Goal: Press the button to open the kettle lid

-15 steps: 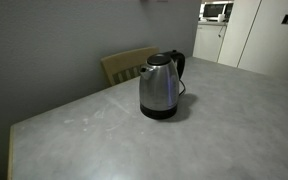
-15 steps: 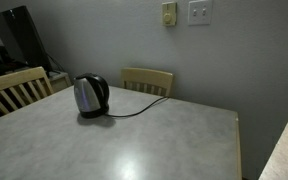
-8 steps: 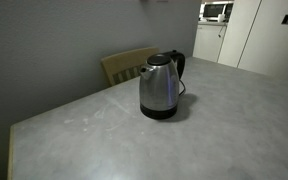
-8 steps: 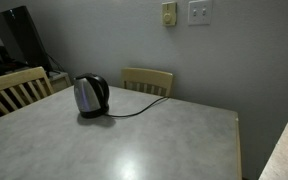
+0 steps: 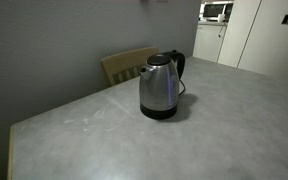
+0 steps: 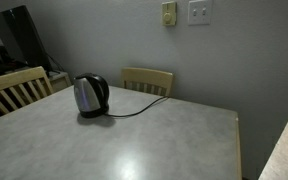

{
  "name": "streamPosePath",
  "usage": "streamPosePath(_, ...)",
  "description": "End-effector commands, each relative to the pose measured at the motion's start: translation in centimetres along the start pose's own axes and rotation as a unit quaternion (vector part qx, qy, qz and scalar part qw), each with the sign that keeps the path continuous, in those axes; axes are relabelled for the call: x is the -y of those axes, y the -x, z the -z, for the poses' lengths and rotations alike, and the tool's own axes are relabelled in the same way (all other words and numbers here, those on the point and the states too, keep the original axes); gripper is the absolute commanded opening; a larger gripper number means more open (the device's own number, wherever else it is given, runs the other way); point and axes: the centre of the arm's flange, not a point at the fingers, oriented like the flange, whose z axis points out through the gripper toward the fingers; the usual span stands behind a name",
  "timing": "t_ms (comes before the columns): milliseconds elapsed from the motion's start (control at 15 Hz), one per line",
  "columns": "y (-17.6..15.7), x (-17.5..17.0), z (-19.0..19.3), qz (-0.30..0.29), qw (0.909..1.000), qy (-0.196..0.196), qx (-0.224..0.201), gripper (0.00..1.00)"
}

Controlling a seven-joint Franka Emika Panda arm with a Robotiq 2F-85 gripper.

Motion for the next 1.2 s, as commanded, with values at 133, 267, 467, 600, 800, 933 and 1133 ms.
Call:
streamPosePath(133, -11.6, 2.6, 0.0, 0.047, 0.9952, 0.032, 0.08, 1.0)
streamPosePath(267, -15.0, 4.4, -2.1, 0.063, 0.9893, 0.034, 0.127, 1.0)
streamPosePath(467, -19.0, 6.3, -6.7, 0.084, 0.9771, 0.036, 0.192, 1.0)
streamPosePath(600, -21.3, 6.8, -9.5, 0.094, 0.9706, 0.04, 0.218, 1.0)
streamPosePath(800, -24.2, 6.6, -12.8, 0.118, 0.9706, 0.027, 0.208, 1.0)
streamPosePath(933, -25.8, 6.5, -14.1, 0.126, 0.9743, 0.027, 0.184, 1.0)
streamPosePath(1133, -27.5, 5.4, -14.9, 0.124, 0.9818, 0.011, 0.144, 1.0)
